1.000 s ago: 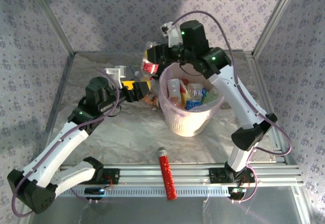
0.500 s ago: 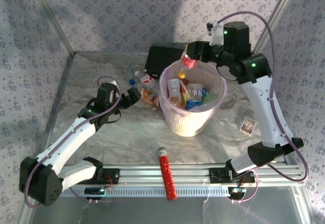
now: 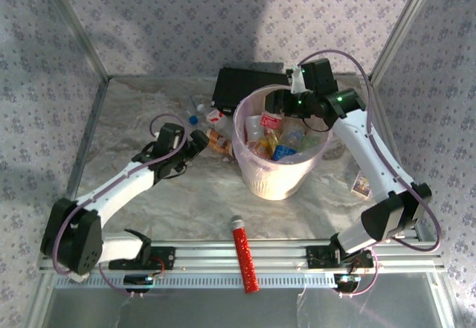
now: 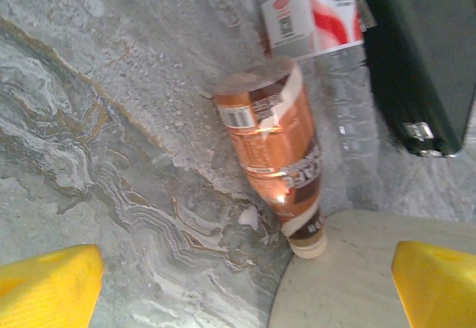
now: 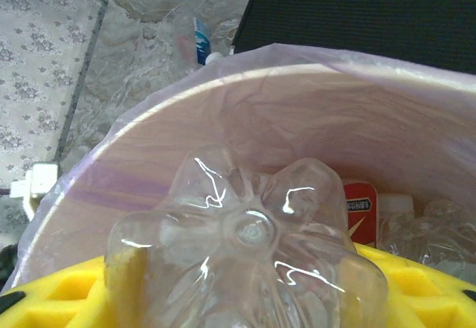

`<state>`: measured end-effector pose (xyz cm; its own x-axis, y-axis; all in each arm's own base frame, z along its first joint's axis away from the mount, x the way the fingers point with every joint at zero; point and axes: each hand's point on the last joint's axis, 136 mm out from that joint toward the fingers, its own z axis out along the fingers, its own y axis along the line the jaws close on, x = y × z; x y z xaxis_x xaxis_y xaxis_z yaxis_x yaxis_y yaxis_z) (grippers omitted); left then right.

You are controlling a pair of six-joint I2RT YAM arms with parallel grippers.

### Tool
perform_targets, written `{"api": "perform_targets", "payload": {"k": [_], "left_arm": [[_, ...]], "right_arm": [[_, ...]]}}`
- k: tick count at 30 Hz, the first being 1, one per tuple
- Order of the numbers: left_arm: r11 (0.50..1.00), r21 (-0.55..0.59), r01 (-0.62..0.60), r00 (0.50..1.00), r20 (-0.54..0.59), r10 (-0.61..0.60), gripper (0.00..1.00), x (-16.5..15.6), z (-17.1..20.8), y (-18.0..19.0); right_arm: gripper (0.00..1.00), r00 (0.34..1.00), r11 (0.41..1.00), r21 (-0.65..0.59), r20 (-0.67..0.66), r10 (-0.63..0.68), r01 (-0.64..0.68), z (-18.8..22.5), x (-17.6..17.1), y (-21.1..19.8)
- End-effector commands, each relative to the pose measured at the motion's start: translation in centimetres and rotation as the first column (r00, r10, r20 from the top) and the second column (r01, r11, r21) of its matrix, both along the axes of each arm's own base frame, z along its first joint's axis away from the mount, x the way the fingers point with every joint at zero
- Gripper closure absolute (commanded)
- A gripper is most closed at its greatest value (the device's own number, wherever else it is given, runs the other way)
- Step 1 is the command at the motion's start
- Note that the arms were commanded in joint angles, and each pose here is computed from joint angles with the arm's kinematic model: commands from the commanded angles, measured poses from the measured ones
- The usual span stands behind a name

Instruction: Put the plastic bottles in the bin

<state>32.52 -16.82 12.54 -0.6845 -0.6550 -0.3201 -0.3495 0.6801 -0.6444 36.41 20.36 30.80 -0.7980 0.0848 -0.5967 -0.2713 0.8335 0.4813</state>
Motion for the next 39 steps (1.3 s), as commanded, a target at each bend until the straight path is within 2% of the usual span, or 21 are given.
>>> {"api": "perform_targets", "payload": {"k": [1, 6, 8, 11, 16, 27, 29, 34, 39], "left_arm": [[0.999, -0.028, -0.031, 0.999, 0.02, 0.032, 0.01, 1.4, -0.1, -0.7], [0.999, -0.017, -0.043, 0.999, -0.013, 0.043, 0.02, 3.2, -1.5, -1.6], [0.998, -0.024, -0.053, 0.998, -0.034, 0.052, 0.03, 3.9, -2.2, -2.1], [0.997, -0.037, -0.069, 0.996, -0.066, 0.066, 0.03, 4.7, -3.4, -2.7], [0.996, -0.043, -0.081, 0.993, -0.089, 0.077, 0.03, 5.9, -4.8, -3.6], [0.995, -0.048, -0.085, 0.988, -0.133, 0.078, 0.06, 7.9, -7.6, -5.8], [0.995, -0.043, -0.086, 0.988, -0.136, 0.079, 0.1, 8.1, -7.8, -5.9], [0.995, -0.032, -0.095, 0.986, -0.137, 0.09, 0.29, 8.1, -8.1, -6.0], [0.995, 0.007, -0.1, 0.99, -0.104, 0.1, 0.37, 7.6, -6.5, -4.9]], "right_arm": [[0.37, 0.999, 1.0, -0.022, -0.043, 0.005, -0.006, -1.3, 0.0, 0.2], [0.27, 0.998, 1.0, -0.029, -0.056, -0.01, 0.009, -1.2, 0.1, -0.4], [0.2, 0.999, 0.999, -0.039, -0.036, -0.011, 0.009, -0.2, 0.0, -0.9], [0.17, 1.0, 0.999, -0.039, 0.003, -0.025, 0.025, 2.3, -0.7, -1.6], [0.16, 0.997, 0.997, -0.062, 0.067, -0.046, 0.05, 5.1, -2.0, -3.4], [0.23, 0.991, 0.998, -0.064, 0.131, -0.019, 0.027, 6.3, -4.7, -4.4], [0.23, 0.992, 0.997, -0.075, 0.128, -0.017, 0.027, 6.1, -5.1, -4.6], [0.24, 0.993, 0.997, -0.079, 0.119, -0.015, 0.025, 5.6, -5.6, -4.8], [0.24, 0.992, 0.997, -0.072, 0.126, -0.007, 0.016, 5.7, -5.7, -4.6]]}}
